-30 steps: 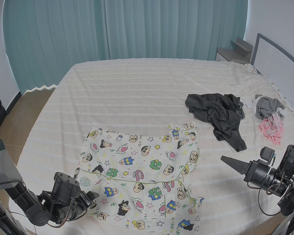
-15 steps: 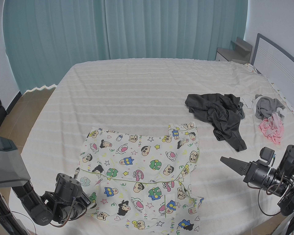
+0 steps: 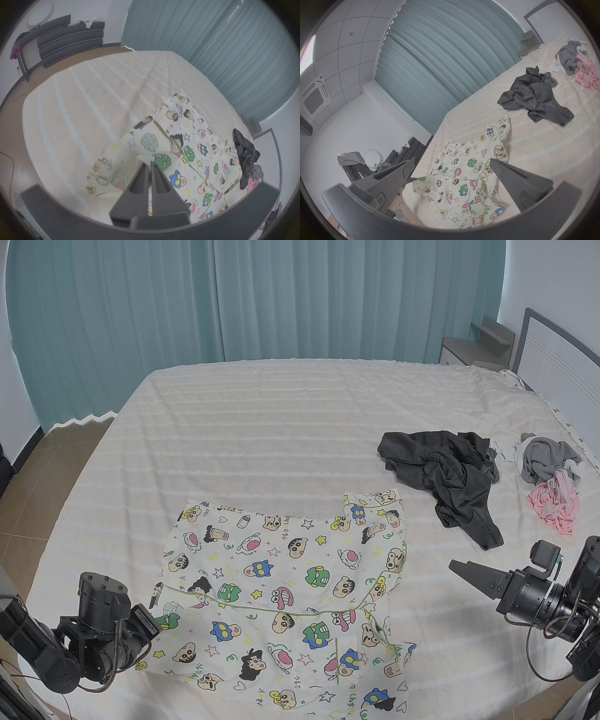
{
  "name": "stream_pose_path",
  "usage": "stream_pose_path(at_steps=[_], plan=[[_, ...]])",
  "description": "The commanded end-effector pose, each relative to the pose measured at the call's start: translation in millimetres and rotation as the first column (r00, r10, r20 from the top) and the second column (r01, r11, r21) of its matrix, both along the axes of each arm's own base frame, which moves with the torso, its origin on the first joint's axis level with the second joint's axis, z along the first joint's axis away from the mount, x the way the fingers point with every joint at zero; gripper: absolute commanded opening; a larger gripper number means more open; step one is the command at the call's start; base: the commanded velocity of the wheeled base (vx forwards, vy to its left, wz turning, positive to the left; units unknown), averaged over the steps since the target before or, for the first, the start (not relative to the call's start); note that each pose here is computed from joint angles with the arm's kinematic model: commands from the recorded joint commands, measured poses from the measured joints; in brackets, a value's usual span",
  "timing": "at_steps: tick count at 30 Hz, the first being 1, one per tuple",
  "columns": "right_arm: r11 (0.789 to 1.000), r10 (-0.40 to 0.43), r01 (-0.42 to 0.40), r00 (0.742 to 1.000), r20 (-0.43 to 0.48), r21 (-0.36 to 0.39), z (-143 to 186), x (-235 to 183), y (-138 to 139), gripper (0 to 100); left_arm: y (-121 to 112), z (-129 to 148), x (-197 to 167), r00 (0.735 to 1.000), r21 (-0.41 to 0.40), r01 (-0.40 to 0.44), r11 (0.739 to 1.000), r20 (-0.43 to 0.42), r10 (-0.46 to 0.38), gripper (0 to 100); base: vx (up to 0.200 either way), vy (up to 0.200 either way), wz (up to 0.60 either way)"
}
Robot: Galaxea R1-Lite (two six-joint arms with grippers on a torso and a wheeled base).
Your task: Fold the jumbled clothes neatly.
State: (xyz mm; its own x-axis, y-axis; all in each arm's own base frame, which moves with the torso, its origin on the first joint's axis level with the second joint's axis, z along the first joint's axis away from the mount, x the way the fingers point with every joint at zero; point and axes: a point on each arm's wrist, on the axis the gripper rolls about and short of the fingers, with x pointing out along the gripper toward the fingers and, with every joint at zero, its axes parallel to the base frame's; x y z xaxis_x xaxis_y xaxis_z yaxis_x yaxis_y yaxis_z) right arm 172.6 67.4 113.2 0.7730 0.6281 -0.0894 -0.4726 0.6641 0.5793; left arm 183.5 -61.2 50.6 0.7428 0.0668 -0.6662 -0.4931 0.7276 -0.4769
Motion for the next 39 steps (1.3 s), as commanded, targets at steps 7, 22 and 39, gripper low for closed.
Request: stream_pose_path(at_steps=[7,22,39], plan=[[1.000,0.008,-0.008,1.000,-0.010,-0.004,-1.8,-4.4,0.4,100,21.7,12.9,9.7,0.996,0.056,-0.005,0.998,0.093,0.000,0,0.000,0.000,0.00],[1.000,0.006,-0.006,1.000,0.000,0.001,0.2,-5.4,-0.3,100,39.9,-13.5,40.3,0.998,0.136,0.016,0.991,0.058,-0.024,0,0.000,0.000,0.00],[1.000,-0.009,0.007,0.997,-0.075,-0.021,-13.0,2.2,-0.9,100,60.7,-36.9,61.2,0.999,0.143,-0.005,0.990,0.038,0.000,100,0.000,0.000,0.00]])
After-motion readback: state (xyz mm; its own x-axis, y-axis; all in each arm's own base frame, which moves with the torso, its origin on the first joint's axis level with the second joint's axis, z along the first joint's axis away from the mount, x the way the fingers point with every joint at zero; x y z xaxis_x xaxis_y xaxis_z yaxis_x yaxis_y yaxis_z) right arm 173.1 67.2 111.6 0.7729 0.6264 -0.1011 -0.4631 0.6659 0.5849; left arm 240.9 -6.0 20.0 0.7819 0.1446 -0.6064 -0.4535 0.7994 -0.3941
